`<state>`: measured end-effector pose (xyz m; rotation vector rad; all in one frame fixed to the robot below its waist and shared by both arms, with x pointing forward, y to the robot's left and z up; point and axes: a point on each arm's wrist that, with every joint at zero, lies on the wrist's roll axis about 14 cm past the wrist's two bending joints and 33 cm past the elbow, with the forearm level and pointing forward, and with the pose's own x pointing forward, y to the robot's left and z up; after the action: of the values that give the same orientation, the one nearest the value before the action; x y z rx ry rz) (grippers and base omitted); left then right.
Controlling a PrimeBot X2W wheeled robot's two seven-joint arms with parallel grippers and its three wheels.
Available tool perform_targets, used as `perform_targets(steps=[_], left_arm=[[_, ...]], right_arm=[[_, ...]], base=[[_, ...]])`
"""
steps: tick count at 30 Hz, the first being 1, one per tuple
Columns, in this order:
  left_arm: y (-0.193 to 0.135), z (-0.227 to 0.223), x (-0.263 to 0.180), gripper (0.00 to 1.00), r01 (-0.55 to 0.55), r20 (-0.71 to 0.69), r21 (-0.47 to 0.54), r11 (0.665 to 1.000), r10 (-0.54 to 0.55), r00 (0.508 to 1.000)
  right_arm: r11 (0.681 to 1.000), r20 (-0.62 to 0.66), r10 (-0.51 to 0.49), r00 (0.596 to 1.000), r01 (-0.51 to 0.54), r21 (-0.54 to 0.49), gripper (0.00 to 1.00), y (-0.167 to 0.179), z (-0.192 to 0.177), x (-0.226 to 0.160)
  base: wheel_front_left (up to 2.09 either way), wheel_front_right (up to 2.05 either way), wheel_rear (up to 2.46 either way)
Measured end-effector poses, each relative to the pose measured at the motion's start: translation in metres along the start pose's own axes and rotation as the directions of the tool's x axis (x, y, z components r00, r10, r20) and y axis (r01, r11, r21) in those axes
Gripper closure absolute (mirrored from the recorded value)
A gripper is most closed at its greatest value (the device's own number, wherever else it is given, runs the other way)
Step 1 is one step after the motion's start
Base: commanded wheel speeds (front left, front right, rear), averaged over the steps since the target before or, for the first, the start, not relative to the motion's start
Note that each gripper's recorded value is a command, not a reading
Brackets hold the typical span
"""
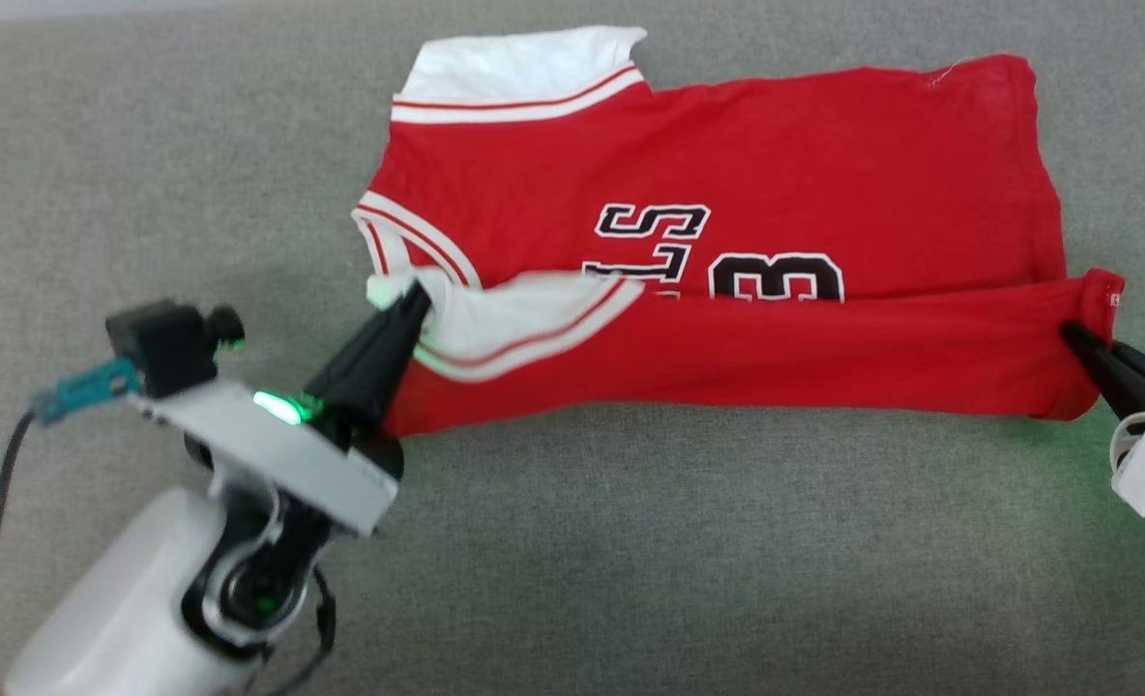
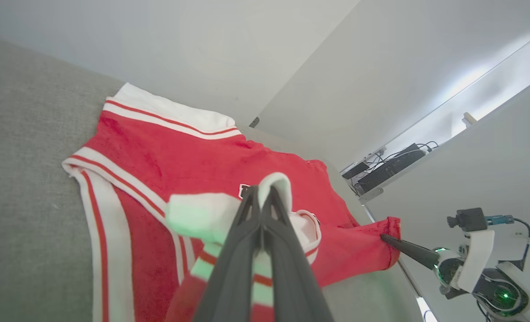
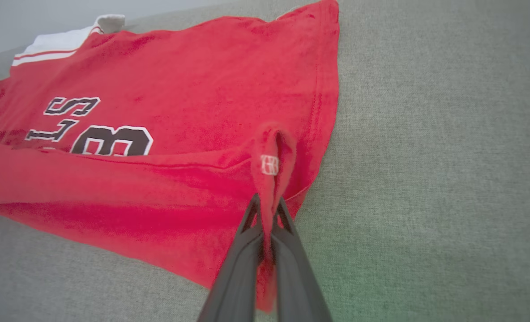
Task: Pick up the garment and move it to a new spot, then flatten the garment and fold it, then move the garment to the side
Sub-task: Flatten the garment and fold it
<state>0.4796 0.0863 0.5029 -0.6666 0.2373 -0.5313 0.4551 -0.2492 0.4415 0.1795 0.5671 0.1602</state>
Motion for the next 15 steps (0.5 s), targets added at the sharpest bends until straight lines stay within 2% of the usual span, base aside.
perform_targets(steps=[4, 7, 10, 15], left_arm=[[0.027, -0.002, 0.015, 1.00, -0.077, -0.006, 0.045, 0.996, 0.077, 0.997], [0.046, -0.017, 0.022, 1.00, -0.130, -0.044, 0.038, 0.991, 0.131, 0.990], [0.066, -0.031, 0.022, 1.00, -0.182, -0.090, 0.094, 0.979, 0.191, 0.978], [0.083, -0.048, 0.022, 1.00, -0.218, -0.129, 0.146, 0.965, 0.237, 0.963]], right_arm=[[1.000, -0.021, -0.023, 1.000, 0.023, 0.015, 1.00, -0.007, -0.006, 0.011], [0.999, -0.055, -0.031, 0.998, 0.033, 0.021, 1.00, -0.009, -0.017, 0.017], [0.999, -0.071, -0.039, 0.997, 0.040, 0.025, 1.00, -0.011, -0.024, 0.021], [0.998, -0.077, -0.057, 0.995, 0.059, 0.031, 1.00, -0.017, -0.031, 0.029]], base=[[0.00, 0.00, 0.00], [0.00, 0.00, 0.00], [0.00, 0.00, 0.00], [0.00, 0.00, 0.00]])
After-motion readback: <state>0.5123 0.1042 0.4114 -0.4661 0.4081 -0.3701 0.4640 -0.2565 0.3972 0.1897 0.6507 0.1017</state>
